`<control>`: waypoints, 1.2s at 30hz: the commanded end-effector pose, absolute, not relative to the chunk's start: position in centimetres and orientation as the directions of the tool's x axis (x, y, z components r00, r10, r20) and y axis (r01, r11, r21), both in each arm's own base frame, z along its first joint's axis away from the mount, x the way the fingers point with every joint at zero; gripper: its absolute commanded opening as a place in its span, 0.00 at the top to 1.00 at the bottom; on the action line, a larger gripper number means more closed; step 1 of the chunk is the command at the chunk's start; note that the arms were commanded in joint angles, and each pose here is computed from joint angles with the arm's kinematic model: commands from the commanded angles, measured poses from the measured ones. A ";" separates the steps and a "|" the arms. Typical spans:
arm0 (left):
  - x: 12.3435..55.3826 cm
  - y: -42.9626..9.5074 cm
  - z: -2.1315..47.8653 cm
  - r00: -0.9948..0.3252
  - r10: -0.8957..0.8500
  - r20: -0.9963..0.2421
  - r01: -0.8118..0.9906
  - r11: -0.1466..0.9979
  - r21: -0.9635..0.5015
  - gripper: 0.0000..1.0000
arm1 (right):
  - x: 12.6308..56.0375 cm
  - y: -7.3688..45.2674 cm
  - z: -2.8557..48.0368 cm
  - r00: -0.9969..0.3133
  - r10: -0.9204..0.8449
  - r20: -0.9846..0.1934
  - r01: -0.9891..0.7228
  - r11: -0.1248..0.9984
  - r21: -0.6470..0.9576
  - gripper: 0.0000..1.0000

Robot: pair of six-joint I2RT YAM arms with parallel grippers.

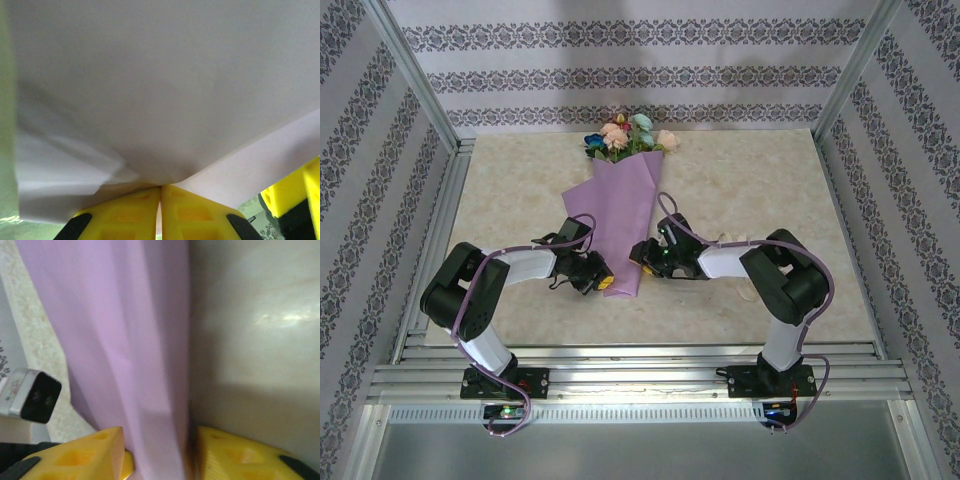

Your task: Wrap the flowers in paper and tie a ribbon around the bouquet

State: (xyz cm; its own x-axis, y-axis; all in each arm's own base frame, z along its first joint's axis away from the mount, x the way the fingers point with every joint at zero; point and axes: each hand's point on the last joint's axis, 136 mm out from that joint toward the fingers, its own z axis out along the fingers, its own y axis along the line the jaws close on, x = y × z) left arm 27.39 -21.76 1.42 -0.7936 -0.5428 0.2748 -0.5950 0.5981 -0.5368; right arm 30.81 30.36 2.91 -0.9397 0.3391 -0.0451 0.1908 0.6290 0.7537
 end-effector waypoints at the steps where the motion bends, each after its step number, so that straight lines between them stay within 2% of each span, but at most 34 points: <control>1: 23.0 -19.1 -3.1 -0.731 -0.601 0.325 -0.683 0.653 -0.329 0.89 | 28.0 30.4 1.2 -0.949 0.315 0.024 0.235 0.656 0.717 0.61; 3: 23.0 -19.1 -3.1 -0.730 -0.601 0.325 -0.683 0.652 -0.329 0.89 | 27.7 30.9 1.0 -0.953 0.303 0.025 0.229 0.660 0.715 0.69; 6: 22.9 -19.0 -3.1 -0.729 -0.601 0.327 -0.684 0.652 -0.326 0.89 | 28.0 31.0 1.0 -0.950 0.311 0.012 0.226 0.664 0.712 1.00; 9: 22.8 -19.0 -3.1 -0.727 -0.604 0.326 -0.686 0.652 -0.324 0.89 | 28.2 30.6 1.5 -0.949 0.316 -0.011 0.218 0.680 0.700 1.00; 10: 22.8 -19.0 -3.1 -0.728 -0.602 0.327 -0.685 0.651 -0.325 0.89 | 28.1 30.5 1.7 -0.950 0.313 -0.013 0.215 0.682 0.699 0.93; 12: 22.8 -19.0 -3.2 -0.727 -0.603 0.327 -0.686 0.651 -0.326 0.89 | 27.6 30.3 1.8 -0.951 0.308 -0.005 0.218 0.685 0.695 0.64; 14: 22.8 -19.0 -3.2 -0.727 -0.603 0.327 -0.686 0.651 -0.326 0.89 | 26.6 30.3 1.8 -0.957 0.289 0.002 0.212 0.698 0.684 0.53; 16: 22.9 -19.1 -3.2 -0.728 -0.602 0.327 -0.685 0.651 -0.327 0.89 | 25.4 30.5 1.7 -0.964 0.265 0.011 0.204 0.711 0.673 0.51; 17: 23.0 -19.1 -3.2 -0.729 -0.602 0.325 -0.684 0.652 -0.328 0.89 | 24.7 30.7 1.5 -0.966 0.256 0.022 0.204 0.713 0.671 0.52; 22: 23.1 -19.1 -3.2 -0.732 -0.599 0.326 -0.682 0.654 -0.328 0.89 | 23.0 31.4 0.1 -0.969 0.243 0.056 0.220 0.729 0.648 0.71; 23: 23.1 -19.1 -3.2 -0.733 -0.598 0.325 -0.680 0.655 -0.329 0.89 | 23.0 31.4 -0.1 -0.967 0.249 0.056 0.225 0.730 0.645 0.79; 24: 23.0 -19.1 -3.1 -0.733 -0.597 0.326 -0.680 0.655 -0.329 0.89 | 23.2 31.2 -0.1 -0.965 0.257 0.050 0.228 0.733 0.641 0.95; 25: 23.0 -19.1 -3.1 -0.733 -0.597 0.325 -0.680 0.656 -0.329 0.90 | 23.4 31.1 0.0 -0.964 0.264 0.039 0.228 0.738 0.635 1.00; 29: 23.2 -19.2 -2.4 -0.736 -0.596 0.320 -0.676 0.653 -0.340 0.89 | 23.7 30.6 0.9 -0.966 0.260 0.007 0.209 0.758 0.619 1.00; 31: 23.7 -19.4 -1.3 -0.741 -0.596 0.309 -0.671 0.647 -0.363 0.88 | 23.7 30.2 1.3 -0.967 0.253 -0.004 0.199 0.772 0.604 0.70; 32: 24.1 -19.6 -0.5 -0.745 -0.595 0.301 -0.666 0.643 -0.378 0.84 | 23.7 29.7 1.5 -0.967 0.255 -0.012 0.198 0.778 0.596 0.61; 34: 25.1 -20.1 1.6 -0.758 -0.588 0.281 -0.648 0.634 -0.422 0.75 | 24.1 28.5 2.5 -0.964 0.261 -0.044 0.188 0.792 0.581 0.52; 36: 26.1 -20.5 4.1 -0.774 -0.580 0.254 -0.624 0.629 -0.464 0.67 | 24.9 26.6 4.2 -0.958 0.271 -0.089 0.178 0.813 0.554 0.51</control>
